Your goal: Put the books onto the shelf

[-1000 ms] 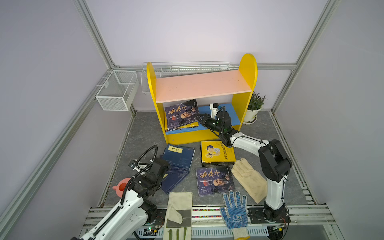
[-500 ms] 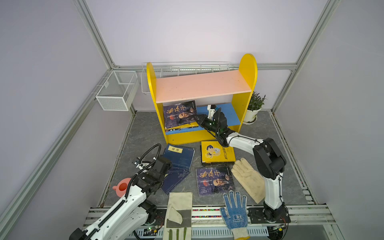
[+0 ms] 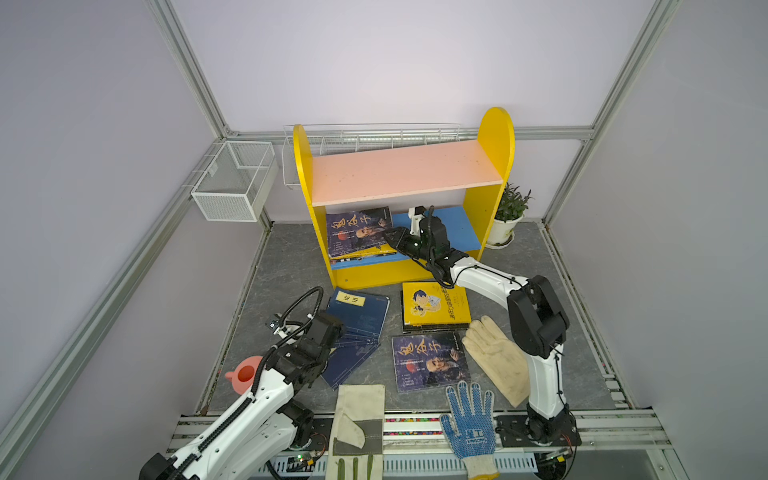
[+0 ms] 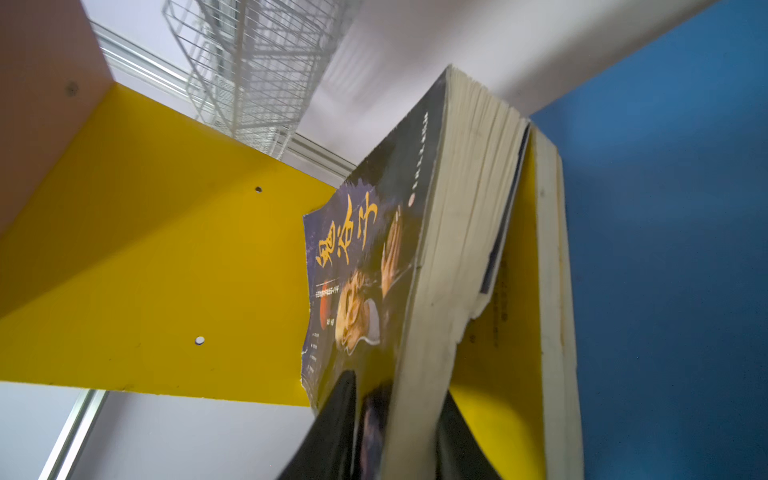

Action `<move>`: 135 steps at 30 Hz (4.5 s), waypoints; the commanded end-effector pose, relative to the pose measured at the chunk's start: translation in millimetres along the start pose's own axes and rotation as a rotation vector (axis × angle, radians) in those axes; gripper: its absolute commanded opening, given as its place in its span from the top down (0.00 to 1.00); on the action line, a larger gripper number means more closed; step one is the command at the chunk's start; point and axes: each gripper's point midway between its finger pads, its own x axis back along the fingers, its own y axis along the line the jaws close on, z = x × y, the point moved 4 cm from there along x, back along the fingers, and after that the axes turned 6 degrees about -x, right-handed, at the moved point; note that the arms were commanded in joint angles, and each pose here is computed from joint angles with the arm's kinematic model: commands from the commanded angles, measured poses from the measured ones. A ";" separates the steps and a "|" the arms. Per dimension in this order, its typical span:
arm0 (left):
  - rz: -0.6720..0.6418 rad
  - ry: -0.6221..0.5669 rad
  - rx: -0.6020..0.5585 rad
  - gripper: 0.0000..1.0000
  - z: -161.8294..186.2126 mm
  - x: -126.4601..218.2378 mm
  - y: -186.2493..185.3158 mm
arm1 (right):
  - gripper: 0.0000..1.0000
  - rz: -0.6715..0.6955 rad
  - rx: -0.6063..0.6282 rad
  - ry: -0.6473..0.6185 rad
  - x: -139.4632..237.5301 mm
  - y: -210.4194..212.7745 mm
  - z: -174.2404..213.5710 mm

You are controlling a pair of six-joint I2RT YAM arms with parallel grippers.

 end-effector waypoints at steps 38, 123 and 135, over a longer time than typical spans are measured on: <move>0.058 -0.002 0.003 0.00 -7.7 3.8 -15.5 | 0.41 0.148 0.415 0.104 5.8 22.7 2.2; 0.821 0.586 -0.986 0.17 208.7 -2.1 -241.5 | 0.47 0.620 0.036 0.300 205.2 -167.3 39.8; 0.798 0.564 -0.988 0.18 204.5 -3.0 -236.7 | 0.45 0.690 0.031 0.336 197.6 -190.5 50.9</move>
